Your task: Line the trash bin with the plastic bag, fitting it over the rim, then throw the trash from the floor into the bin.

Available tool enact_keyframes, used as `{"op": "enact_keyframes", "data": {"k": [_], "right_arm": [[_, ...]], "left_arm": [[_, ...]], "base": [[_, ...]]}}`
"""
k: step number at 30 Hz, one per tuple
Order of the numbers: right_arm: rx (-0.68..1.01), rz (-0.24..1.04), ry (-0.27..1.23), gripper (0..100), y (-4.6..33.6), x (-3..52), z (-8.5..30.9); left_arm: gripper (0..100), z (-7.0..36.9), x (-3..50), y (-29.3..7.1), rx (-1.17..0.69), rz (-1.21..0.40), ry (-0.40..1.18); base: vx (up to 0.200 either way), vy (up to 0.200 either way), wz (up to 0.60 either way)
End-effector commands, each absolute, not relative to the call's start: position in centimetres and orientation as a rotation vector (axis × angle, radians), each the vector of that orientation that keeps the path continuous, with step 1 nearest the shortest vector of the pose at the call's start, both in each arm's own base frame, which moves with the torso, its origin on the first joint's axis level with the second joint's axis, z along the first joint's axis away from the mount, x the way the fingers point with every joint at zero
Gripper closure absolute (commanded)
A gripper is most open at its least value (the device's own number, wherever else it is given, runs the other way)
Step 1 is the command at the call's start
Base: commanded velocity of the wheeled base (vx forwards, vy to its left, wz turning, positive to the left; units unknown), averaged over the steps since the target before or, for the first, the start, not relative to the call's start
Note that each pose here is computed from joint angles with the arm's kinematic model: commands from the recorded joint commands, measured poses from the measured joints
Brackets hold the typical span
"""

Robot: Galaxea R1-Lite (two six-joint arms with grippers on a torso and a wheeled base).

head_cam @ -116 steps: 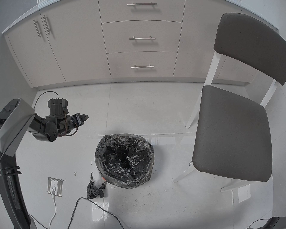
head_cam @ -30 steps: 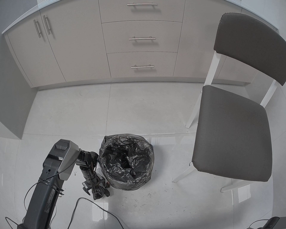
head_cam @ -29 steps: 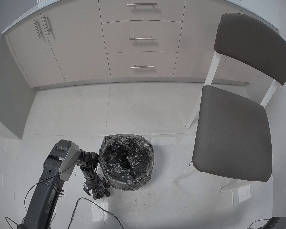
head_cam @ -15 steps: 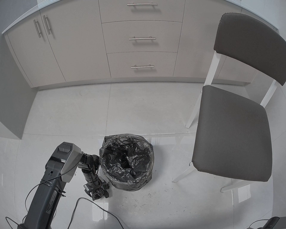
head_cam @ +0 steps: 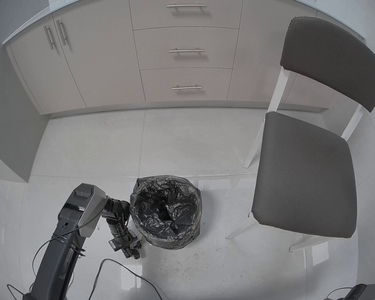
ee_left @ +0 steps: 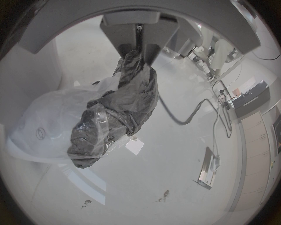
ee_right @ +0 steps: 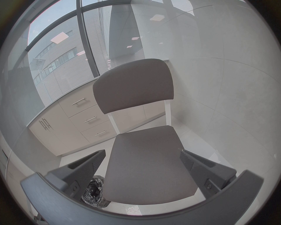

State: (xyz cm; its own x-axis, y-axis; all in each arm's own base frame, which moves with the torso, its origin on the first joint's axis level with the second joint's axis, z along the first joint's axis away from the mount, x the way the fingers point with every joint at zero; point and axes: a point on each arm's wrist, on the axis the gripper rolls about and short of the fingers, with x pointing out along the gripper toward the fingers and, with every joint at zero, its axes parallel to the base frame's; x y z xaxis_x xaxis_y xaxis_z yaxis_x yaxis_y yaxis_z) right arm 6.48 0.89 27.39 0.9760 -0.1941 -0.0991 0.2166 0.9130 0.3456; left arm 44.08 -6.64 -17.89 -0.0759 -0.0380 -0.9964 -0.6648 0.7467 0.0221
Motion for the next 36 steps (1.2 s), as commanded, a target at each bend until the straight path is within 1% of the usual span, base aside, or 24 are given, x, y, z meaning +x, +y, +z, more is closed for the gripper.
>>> {"op": "enact_keyframes", "data": {"k": [1,3,10,12,13,15,22,24,25,26,32,36], "right_arm": [[0.366,-0.209,0.06,0,0.8,6.2,27.3],[0.369,-0.209,0.057,0,0.8,6.1,27.3],[0.379,-0.205,0.04,0,0.6,5.6,27.4],[0.382,-0.202,0.025,0,0.5,5.2,27.5],[0.385,-0.195,0.021,0,0.5,5.0,27.5],[0.386,-0.186,0.017,0,0.4,4.8,27.5],[0.392,-0.184,0.004,0,0.4,4.7,27.8],[0.391,-0.183,0.002,0,0.4,4.6,27.9],[0.393,-0.182,-0.003,0,0.3,4.6,28.0],[0.394,-0.182,-0.004,0,0.3,4.6,28.0],[0.392,-0.181,-0.007,0,0.3,4.5,28.0],[0.377,-0.18,-0.018,0,0.1,3.9,27.9]], "left_arm": [[100,-13.8,44.5,-6.6,-0.586,0.583,1.59],[100,-11.5,44.3,-6.6,-0.584,0.596,1.618],[100,-8.8,44.3,-5.4,-0.589,0.617,1.624],[100,-7.1,44.3,-5.0,-0.596,0.619,1.62],[100,-5.5,44.3,-4.8,-0.602,0.616,1.605],[100,-3.6,44.3,-4.8,-0.608,0.606,1.59],[100,1.9,43.8,-5.0,-0.604,0.55,1.536],[100,2.3,43.7,-5.0,-0.6,0.542,1.533],[100,4.2,43.4,-5.0,-0.596,0.518,1.515],[100,5.0,43.2,-5.0,-0.596,0.508,1.505],[100,8.1,42.1,-5.1,-0.573,0.479,1.5],[100,10.2,41.2,-5.9,-0.555,0.449,1.493]], "base": [[0.0,0.0,0.0],[0.0,0.0,0.0],[0.0,0.0,0.0],[0.0,0.0,0.0],[0.0,0.0,0.0],[0.0,0.0,0.0],[0.0,0.0,0.0],[0.0,0.0,0.0],[0.0,0.0,0.0],[0.0,0.0,0.0],[0.0,0.0,0.0],[0.0,0.0,0.0]]}}
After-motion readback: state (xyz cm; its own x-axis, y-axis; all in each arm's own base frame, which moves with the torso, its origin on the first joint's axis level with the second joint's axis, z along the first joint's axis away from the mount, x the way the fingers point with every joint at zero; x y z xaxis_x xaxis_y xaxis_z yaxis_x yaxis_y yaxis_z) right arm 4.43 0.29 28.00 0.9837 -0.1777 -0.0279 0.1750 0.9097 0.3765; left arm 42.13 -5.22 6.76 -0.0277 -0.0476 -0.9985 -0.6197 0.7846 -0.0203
